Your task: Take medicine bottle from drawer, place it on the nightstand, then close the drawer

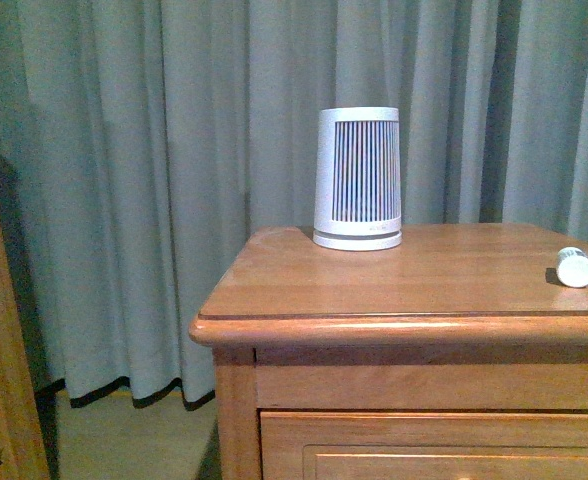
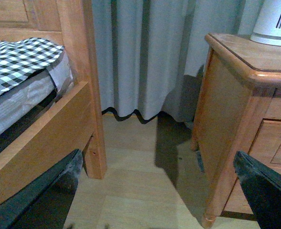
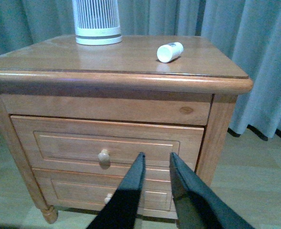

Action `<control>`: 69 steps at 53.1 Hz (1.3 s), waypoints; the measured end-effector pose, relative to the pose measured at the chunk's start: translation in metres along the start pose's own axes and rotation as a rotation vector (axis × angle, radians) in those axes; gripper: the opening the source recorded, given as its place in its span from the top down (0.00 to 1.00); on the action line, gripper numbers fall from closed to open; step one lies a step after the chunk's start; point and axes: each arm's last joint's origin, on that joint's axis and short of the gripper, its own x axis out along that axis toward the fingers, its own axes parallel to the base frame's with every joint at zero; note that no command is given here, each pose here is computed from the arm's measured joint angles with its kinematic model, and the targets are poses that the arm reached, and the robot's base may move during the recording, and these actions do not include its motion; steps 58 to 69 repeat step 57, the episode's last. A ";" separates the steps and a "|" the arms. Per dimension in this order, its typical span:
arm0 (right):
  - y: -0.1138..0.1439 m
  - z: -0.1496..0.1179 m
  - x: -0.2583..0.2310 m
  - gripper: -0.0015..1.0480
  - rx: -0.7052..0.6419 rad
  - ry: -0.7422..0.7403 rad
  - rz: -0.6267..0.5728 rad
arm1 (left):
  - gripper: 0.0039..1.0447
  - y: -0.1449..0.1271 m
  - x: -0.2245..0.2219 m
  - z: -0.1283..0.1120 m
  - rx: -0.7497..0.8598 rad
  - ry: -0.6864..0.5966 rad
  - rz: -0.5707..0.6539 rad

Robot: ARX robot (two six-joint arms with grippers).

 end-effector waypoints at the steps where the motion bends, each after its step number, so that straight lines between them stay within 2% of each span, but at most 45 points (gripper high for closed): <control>1: 0.000 0.000 0.000 0.69 0.000 0.000 0.000 | 0.06 0.000 0.000 0.000 0.000 0.000 0.000; 19: 0.000 0.000 0.000 0.14 0.000 0.000 0.000 | 0.06 0.000 0.000 0.000 0.000 0.000 0.000; 23: 0.000 0.000 0.000 0.05 0.000 0.000 0.000 | 0.06 0.000 0.000 0.000 0.000 0.000 0.000; 69: 0.000 0.000 0.000 0.07 0.000 0.000 0.000 | 0.06 0.000 0.000 0.000 0.000 0.000 0.000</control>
